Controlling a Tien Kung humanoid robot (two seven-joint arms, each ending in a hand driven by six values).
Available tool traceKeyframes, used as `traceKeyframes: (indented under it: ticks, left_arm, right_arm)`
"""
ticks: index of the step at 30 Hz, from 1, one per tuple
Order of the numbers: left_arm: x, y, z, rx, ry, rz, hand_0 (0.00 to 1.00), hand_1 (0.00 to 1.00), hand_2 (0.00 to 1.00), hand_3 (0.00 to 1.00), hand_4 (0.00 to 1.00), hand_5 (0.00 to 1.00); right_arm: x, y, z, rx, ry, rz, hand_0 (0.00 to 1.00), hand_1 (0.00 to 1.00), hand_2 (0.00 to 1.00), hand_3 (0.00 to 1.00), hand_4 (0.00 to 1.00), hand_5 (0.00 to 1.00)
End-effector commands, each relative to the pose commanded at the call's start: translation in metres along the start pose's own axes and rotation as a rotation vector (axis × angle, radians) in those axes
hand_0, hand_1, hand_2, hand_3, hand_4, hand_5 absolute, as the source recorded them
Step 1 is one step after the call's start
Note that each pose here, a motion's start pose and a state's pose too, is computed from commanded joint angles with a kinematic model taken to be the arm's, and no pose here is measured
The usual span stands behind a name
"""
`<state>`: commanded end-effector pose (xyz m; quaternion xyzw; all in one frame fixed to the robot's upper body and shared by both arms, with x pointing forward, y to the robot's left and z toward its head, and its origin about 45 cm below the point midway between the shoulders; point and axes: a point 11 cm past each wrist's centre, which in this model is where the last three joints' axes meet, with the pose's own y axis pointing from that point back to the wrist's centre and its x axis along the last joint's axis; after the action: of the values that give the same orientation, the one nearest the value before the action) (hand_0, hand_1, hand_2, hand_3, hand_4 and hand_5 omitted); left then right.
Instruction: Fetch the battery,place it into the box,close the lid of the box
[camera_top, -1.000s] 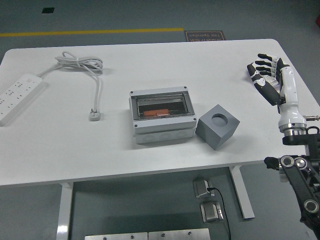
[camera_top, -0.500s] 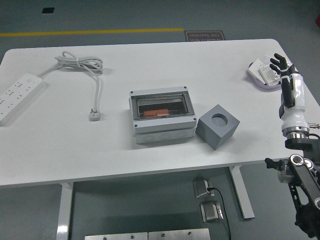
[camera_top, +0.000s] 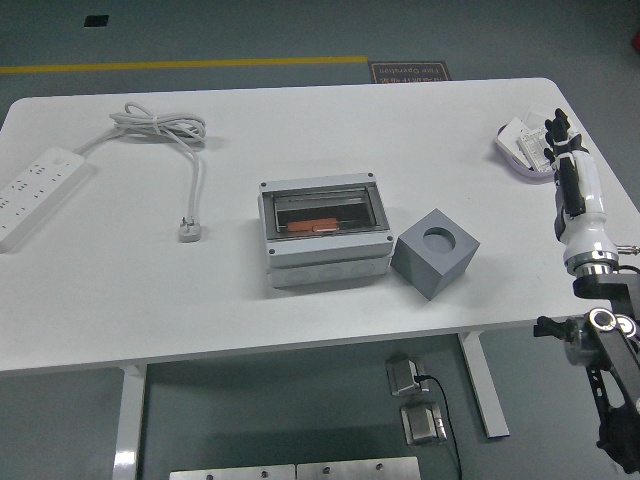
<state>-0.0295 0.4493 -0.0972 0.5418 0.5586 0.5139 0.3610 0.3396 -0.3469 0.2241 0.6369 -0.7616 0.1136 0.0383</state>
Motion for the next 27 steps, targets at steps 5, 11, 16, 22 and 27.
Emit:
traceKeyframes:
  ticks: [5, 11, 16, 22, 27]
  left_arm:
    - [0.002, 0.0, -0.001, -0.003, 0.014, 0.008, 0.998, 0.998, 0.998, 0.998, 0.998, 0.998]
    - [0.0, -0.001, 0.003, -0.03, 0.011, 0.02, 0.998, 0.998, 0.998, 0.998, 0.998, 0.998]
    - [-0.001, -0.001, 0.008, -0.055, -0.002, 0.04, 0.998, 0.998, 0.998, 0.998, 0.998, 0.998]
    - [-0.003, -0.001, 0.011, -0.071, -0.005, 0.048, 0.998, 0.998, 0.998, 0.998, 0.998, 0.998]
    - [-0.004, -0.001, 0.013, -0.08, -0.007, 0.048, 0.998, 0.998, 0.998, 0.998, 0.998, 0.998]
  right_arm:
    - [0.005, -0.003, -0.011, 0.027, 0.069, 0.027, 0.998, 0.998, 0.998, 0.998, 0.998, 0.998]
    - [0.011, -0.004, -0.027, 0.079, 0.151, 0.082, 0.998, 0.998, 0.998, 0.998, 0.998, 0.998]
    - [0.012, -0.004, -0.039, 0.123, 0.222, 0.111, 0.998, 0.998, 0.998, 0.998, 0.998, 0.998]
    - [0.011, -0.003, -0.046, 0.163, 0.235, 0.12, 0.998, 0.998, 0.979, 0.998, 0.998, 0.998]
    - [0.014, -0.002, -0.051, 0.208, 0.192, 0.145, 0.998, 0.998, 0.979, 0.998, 0.998, 0.998]
